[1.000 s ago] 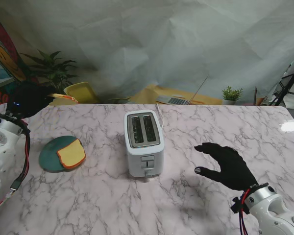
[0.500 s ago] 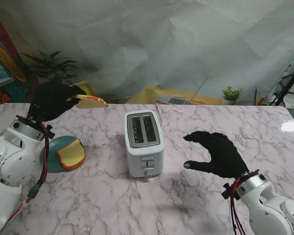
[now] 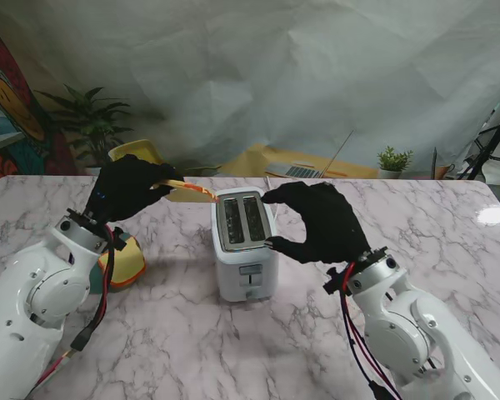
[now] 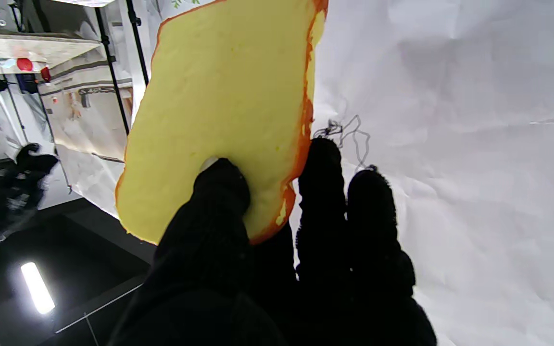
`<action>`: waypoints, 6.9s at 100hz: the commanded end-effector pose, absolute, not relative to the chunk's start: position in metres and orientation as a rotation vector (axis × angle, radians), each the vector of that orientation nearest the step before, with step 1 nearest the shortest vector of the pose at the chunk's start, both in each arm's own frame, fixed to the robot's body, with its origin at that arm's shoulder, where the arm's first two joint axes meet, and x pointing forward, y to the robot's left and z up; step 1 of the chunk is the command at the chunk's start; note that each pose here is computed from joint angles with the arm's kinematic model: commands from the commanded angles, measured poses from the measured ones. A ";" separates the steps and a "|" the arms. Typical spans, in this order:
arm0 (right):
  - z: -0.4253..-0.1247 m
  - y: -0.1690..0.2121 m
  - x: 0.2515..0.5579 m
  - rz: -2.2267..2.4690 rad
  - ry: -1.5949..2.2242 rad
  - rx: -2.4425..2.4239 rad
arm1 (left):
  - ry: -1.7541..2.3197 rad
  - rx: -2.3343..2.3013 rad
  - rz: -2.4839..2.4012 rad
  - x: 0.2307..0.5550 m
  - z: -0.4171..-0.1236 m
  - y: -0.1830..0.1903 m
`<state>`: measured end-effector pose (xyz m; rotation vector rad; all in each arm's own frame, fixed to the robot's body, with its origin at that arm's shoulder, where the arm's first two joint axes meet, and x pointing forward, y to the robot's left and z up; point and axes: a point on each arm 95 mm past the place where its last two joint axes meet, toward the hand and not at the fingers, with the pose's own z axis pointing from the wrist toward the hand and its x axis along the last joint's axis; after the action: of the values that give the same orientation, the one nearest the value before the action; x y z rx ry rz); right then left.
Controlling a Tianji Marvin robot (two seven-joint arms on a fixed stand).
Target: Toast the toast slices
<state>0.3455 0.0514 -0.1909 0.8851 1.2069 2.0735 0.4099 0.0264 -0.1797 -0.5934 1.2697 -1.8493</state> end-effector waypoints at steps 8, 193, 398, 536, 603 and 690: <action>-0.184 0.062 0.356 2.101 1.174 0.868 | 1.292 -0.569 -1.877 0.412 -0.174 0.010; -0.195 0.127 0.401 2.084 1.122 0.946 | 1.257 -0.703 -1.931 0.405 -0.182 -0.049; -0.158 0.109 0.402 2.007 0.894 0.960 | 1.368 -0.697 -1.845 0.397 -0.183 -0.004; -0.160 0.110 0.424 1.791 0.644 0.973 | 1.928 -0.754 -1.721 0.371 -0.151 0.022; -0.178 0.120 0.436 1.746 0.577 1.032 | 1.945 -0.754 -1.721 0.372 -0.159 0.019; -0.204 0.119 0.450 1.680 0.601 1.105 | 1.894 -0.785 -1.703 0.372 -0.168 0.032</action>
<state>0.4476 0.1184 -0.2019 1.0969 0.6081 1.6929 0.3715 0.0297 -0.1633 -0.7591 1.8800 -1.7234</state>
